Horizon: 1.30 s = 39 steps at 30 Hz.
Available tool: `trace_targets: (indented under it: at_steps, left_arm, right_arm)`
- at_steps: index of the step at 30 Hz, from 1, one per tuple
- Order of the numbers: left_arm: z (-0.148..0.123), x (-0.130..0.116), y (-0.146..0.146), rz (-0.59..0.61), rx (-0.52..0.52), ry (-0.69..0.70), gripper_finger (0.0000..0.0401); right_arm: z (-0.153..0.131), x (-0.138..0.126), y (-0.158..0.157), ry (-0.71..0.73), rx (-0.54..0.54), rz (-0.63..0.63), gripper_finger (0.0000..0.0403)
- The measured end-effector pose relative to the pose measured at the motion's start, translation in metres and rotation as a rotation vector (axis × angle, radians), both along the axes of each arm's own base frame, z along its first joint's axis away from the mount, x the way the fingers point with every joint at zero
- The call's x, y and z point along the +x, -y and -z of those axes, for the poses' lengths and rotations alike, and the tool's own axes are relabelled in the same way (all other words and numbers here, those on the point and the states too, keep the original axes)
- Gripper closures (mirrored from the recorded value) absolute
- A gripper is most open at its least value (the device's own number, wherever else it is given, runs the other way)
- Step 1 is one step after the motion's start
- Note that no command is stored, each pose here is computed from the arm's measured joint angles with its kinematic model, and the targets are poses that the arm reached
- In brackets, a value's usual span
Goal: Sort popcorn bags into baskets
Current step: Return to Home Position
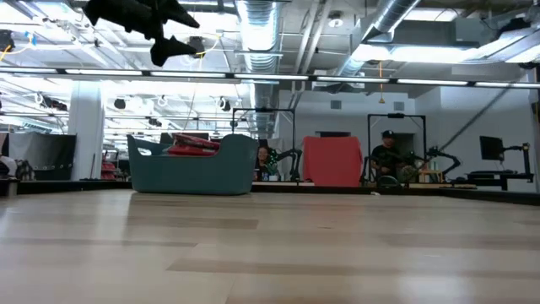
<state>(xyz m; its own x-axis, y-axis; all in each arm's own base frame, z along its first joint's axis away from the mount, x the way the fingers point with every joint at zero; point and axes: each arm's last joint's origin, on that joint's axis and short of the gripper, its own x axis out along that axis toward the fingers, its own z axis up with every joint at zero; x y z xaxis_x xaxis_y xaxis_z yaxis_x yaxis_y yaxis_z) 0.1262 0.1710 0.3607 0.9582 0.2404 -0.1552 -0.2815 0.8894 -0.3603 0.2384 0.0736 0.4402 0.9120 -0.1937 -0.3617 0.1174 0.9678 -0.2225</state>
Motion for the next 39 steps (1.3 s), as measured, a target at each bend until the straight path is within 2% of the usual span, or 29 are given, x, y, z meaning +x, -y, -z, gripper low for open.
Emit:
trace_targets:
  at_steps: [3,8,12,15,18,21,25,28,31,33,35,37,39]
  left_arm:
    - [0.013,0.003,0.027,0.044,0.012,0.06,0.0099]
    - [0.045,0.0,0.066,0.112,0.034,0.239,0.0099]
    - [0.073,-0.002,0.091,0.092,0.024,0.344,0.0099]
    - [0.095,0.002,0.105,0.081,-0.022,0.338,0.0099]
    - [0.113,0.009,0.12,0.123,-0.033,0.288,0.0099]
    - [0.117,0.01,0.131,0.172,-0.04,0.266,0.0099]
    - [0.098,-0.006,0.141,0.198,-0.039,0.268,0.0099]
    - [0.074,-0.036,0.148,0.109,-0.005,0.234,0.0099]
    - [0.055,-0.076,0.155,-0.081,0.047,0.262,0.0099]
    - [0.055,-0.099,0.159,-0.188,0.067,0.312,0.0099]
    - [0.063,-0.101,0.158,-0.226,0.055,0.298,0.0099]
    - [0.075,-0.096,0.157,-0.207,0.012,0.201,0.0099]
    - [0.084,-0.076,0.153,-0.155,-0.01,0.212,0.0099]
  right_arm:
    - [0.019,-0.024,0.021,0.137,0.061,-0.053,0.0296]
    - [0.058,-0.071,0.057,0.31,0.212,0.076,0.0296]
    - [0.079,-0.106,0.071,0.442,0.266,0.128,0.0296]
    - [0.09,-0.133,0.08,0.544,0.302,0.198,0.0296]
    - [0.103,-0.159,0.085,0.643,0.339,0.271,0.0296]
    - [0.117,-0.18,0.088,0.725,0.367,0.326,0.0296]
    - [0.135,-0.202,0.089,0.812,0.383,0.339,0.0296]
    - [0.144,-0.202,0.089,0.819,0.379,0.356,0.0296]
    - [0.144,-0.199,0.09,0.796,0.355,0.361,0.0296]
    - [0.148,-0.194,0.09,0.764,0.348,0.356,0.0296]
    - [0.156,-0.189,0.09,0.722,0.357,0.361,0.0296]
    - [0.16,-0.187,0.09,0.737,0.383,0.355,0.0296]
    - [0.169,-0.183,0.09,0.724,0.41,0.356,0.0296]
